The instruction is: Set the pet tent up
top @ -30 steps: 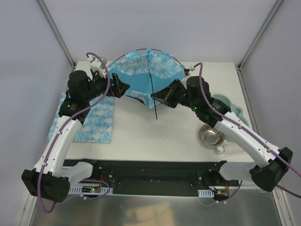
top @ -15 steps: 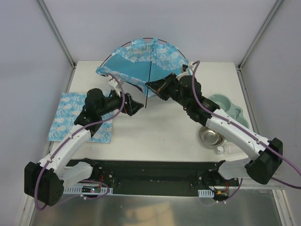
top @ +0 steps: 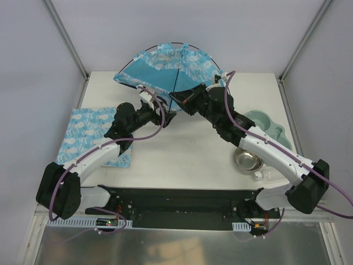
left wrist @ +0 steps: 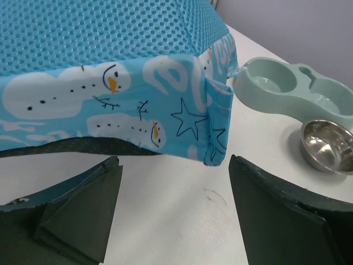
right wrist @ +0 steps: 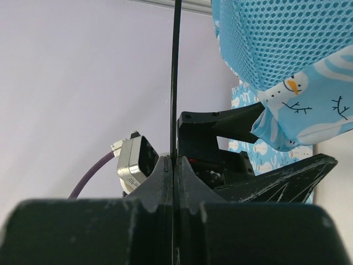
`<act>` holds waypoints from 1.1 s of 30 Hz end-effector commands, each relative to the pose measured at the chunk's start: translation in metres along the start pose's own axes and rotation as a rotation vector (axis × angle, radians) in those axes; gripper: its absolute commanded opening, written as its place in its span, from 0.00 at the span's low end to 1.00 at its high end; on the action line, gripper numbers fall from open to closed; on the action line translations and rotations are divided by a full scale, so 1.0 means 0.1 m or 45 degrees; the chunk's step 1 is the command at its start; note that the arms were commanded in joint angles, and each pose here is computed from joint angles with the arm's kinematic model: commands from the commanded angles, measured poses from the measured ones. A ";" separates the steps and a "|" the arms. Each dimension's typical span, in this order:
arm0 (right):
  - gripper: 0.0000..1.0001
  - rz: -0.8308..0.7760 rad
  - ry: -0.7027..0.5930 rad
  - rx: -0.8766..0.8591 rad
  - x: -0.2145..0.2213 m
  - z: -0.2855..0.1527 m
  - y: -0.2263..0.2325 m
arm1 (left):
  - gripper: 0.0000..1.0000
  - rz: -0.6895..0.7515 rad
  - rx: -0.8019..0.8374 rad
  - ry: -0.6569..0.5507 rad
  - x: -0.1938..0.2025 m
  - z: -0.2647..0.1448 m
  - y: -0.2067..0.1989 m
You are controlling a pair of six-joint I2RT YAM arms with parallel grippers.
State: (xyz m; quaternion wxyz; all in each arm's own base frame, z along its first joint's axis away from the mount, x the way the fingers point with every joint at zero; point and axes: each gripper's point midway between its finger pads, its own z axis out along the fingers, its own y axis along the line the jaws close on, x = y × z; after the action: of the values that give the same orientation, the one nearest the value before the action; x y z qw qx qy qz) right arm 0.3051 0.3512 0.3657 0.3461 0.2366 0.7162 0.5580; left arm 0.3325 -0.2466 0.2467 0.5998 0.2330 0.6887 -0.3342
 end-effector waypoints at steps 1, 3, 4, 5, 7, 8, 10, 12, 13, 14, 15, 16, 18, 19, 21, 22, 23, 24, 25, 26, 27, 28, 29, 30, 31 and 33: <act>0.00 0.017 -0.143 0.037 -0.24 0.11 -0.04 | 0.80 0.123 0.055 -0.245 -0.49 0.12 -0.09; 0.00 0.018 -0.141 0.031 -0.23 0.12 -0.02 | 0.82 0.131 0.097 -0.258 -0.50 0.14 -0.14; 0.00 0.021 -0.141 0.029 -0.24 0.12 -0.01 | 0.83 0.131 0.105 -0.256 -0.48 0.15 -0.16; 0.00 0.020 -0.141 0.031 -0.23 0.12 -0.02 | 0.83 0.129 0.100 -0.253 -0.48 0.16 -0.15; 0.00 0.020 -0.135 0.028 -0.22 0.12 -0.01 | 0.81 0.123 0.082 -0.240 -0.43 0.18 -0.11; 0.00 0.020 -0.136 0.032 -0.22 0.13 -0.03 | 0.77 0.122 0.084 -0.240 -0.43 0.18 -0.11; 0.00 0.023 -0.140 0.034 -0.23 0.13 -0.03 | 0.60 0.113 0.086 -0.225 -0.41 0.21 -0.10; 0.00 0.026 -0.142 0.027 -0.23 0.12 -0.01 | 0.51 0.106 0.093 -0.194 -0.36 0.22 -0.10; 0.00 0.025 -0.146 0.026 -0.24 0.12 -0.02 | 0.49 0.100 0.093 -0.181 -0.33 0.23 -0.10; 0.00 0.025 -0.150 0.027 -0.25 0.13 -0.02 | 0.49 0.098 0.094 -0.171 -0.30 0.23 -0.10; 0.00 0.026 -0.145 0.020 -0.24 0.13 0.00 | 0.48 0.097 0.095 -0.167 -0.28 0.23 -0.10; 0.00 0.024 -0.147 0.020 -0.24 0.14 0.00 | 0.48 0.096 0.091 -0.166 -0.27 0.22 -0.09; 0.00 0.025 -0.153 0.018 -0.25 0.14 0.00 | 0.46 0.093 0.084 -0.160 -0.24 0.22 -0.08; 0.00 0.023 -0.156 0.016 -0.26 0.13 0.00 | 0.42 0.093 0.081 -0.162 -0.25 0.22 -0.08; 0.00 0.020 -0.163 0.022 -0.26 0.14 -0.02 | 0.32 0.090 0.075 -0.165 -0.27 0.23 -0.07; 0.00 0.016 -0.168 0.025 -0.26 0.14 -0.03 | 0.25 0.085 0.079 -0.172 -0.30 0.22 -0.09; 0.00 0.015 -0.171 0.022 -0.27 0.13 -0.02 | 0.20 0.083 0.079 -0.172 -0.31 0.22 -0.09; 0.00 0.009 -0.166 0.023 -0.26 0.14 -0.03 | 0.17 0.079 0.081 -0.171 -0.33 0.23 -0.09; 0.00 0.006 -0.165 0.031 -0.27 0.14 -0.04 | 0.13 0.073 0.084 -0.165 -0.34 0.23 -0.10; 0.00 0.000 -0.170 0.033 -0.27 0.15 -0.05 | 0.07 0.076 0.099 -0.157 -0.34 0.23 -0.12; 0.00 -0.009 -0.178 0.033 -0.29 0.14 -0.05 | 0.00 0.074 0.101 -0.149 -0.34 0.23 -0.12; 0.00 -0.017 -0.186 0.043 -0.29 0.15 -0.07 | 0.00 0.071 0.101 -0.147 -0.35 0.22 -0.13; 0.00 -0.026 -0.203 0.046 -0.31 0.16 -0.09 | 0.00 0.070 0.104 -0.148 -0.36 0.21 -0.14; 0.00 -0.032 -0.229 0.046 -0.36 0.16 -0.09 | 0.00 0.068 0.104 -0.148 -0.35 0.20 -0.14; 0.00 -0.041 -0.255 0.041 -0.39 0.15 -0.08 | 0.00 0.064 0.105 -0.152 -0.36 0.19 -0.15; 0.00 -0.062 -0.310 0.040 -0.46 0.16 -0.09 | 0.00 0.058 0.108 -0.147 -0.36 0.16 -0.16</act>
State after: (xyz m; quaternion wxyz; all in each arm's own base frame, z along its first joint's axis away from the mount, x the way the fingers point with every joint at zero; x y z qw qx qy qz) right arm 0.3142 0.3510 0.3660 0.3612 0.2513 0.7061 0.5548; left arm 0.3494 -0.2604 0.2507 0.6181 0.2408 0.6657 -0.3418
